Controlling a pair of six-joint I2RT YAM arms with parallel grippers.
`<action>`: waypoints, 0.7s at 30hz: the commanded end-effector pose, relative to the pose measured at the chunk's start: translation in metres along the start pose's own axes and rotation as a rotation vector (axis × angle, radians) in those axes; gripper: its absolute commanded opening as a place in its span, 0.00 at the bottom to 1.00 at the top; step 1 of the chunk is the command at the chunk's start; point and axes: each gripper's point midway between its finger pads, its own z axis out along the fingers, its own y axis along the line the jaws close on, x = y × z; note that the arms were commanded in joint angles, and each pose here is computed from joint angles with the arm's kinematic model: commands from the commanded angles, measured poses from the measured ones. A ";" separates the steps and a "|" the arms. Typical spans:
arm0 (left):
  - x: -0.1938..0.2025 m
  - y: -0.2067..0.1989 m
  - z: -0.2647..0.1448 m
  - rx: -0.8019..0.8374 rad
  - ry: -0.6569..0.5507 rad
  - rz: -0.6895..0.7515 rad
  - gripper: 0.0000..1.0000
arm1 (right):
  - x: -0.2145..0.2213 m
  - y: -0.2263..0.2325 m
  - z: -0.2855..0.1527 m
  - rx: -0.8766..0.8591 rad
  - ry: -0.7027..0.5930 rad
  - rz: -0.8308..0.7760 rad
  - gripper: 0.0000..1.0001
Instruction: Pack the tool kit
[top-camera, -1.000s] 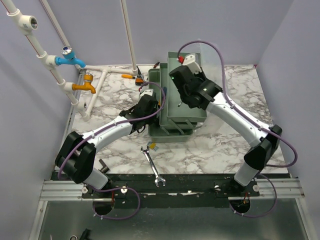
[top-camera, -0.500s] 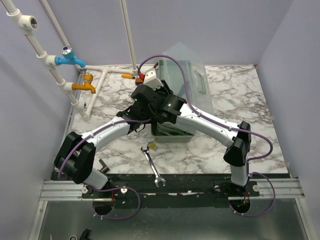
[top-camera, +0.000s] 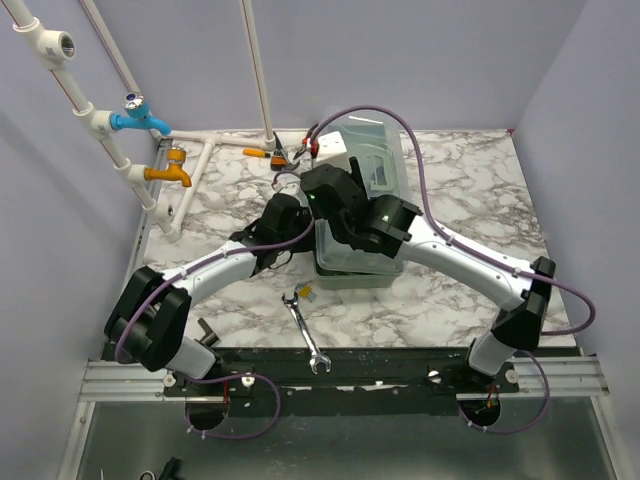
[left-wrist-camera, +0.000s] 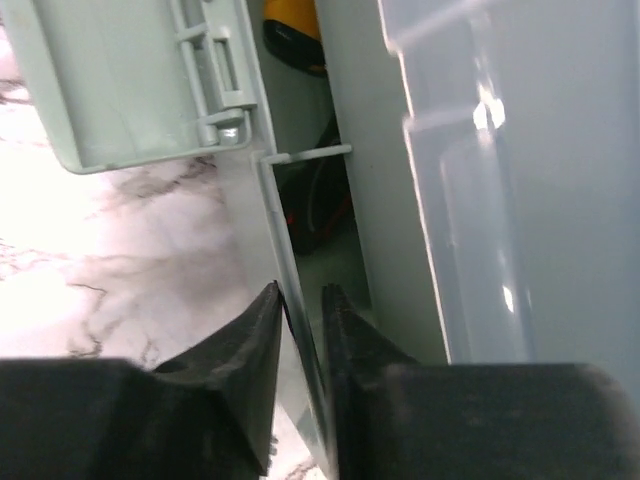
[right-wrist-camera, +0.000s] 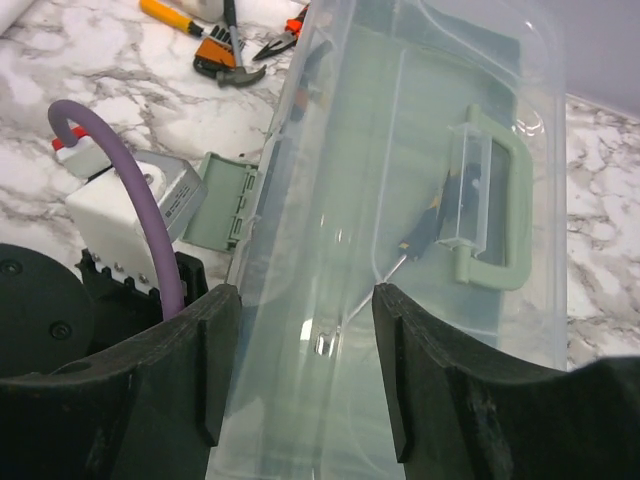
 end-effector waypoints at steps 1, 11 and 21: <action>0.022 -0.054 -0.024 0.252 0.078 -0.028 0.30 | -0.014 -0.005 -0.019 -0.077 -0.075 0.099 0.63; 0.001 -0.022 -0.062 0.036 -0.009 0.003 0.43 | -0.001 -0.036 -0.019 -0.082 -0.057 0.166 0.67; -0.027 0.000 -0.099 -0.058 -0.115 0.045 0.44 | 0.013 -0.047 -0.003 -0.144 -0.012 0.224 0.70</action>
